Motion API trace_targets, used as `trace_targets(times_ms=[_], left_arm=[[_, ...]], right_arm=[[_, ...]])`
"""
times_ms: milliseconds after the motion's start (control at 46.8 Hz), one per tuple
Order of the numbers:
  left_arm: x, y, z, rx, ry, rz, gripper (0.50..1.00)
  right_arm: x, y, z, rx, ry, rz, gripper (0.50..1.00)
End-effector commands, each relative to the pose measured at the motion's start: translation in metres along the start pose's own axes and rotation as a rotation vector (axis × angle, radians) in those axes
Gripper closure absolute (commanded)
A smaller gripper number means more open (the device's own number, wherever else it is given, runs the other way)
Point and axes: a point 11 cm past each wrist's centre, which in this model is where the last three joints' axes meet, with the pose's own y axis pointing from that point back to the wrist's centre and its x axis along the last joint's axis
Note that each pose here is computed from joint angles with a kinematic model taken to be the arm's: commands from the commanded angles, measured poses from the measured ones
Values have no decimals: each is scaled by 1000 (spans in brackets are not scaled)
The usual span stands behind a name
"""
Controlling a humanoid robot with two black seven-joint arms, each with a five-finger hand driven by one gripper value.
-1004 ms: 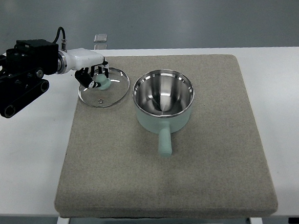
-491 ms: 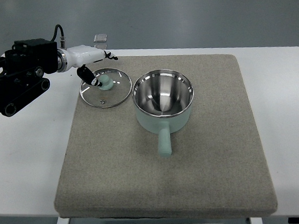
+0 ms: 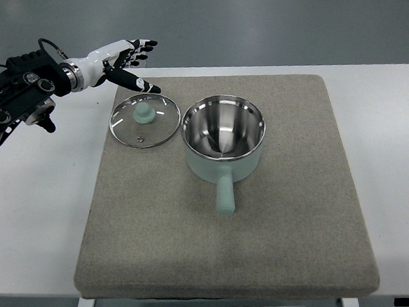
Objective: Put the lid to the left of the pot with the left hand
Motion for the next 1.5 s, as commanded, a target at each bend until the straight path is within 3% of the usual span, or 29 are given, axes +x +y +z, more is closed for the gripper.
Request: trace_targets(times_ms=[0,278,427,598,1474], left_arm=[[3,0,-10,-2,149,32,506],[-1,0,-34,-18,485,81,506],[-4,4,-40,-105,762,64,504],[-8,17,-40,-263,949,-61,504],[15,30,-40,-305,1089,-86,504]], right_arm=[[0,0,0,0,1,1,576],[0,0,0,0,0,-1,576],[0,0,0,0,1,1,576],[0,0,0,0,0,1,576],[-5,0,1,-1,-12,-20,576]])
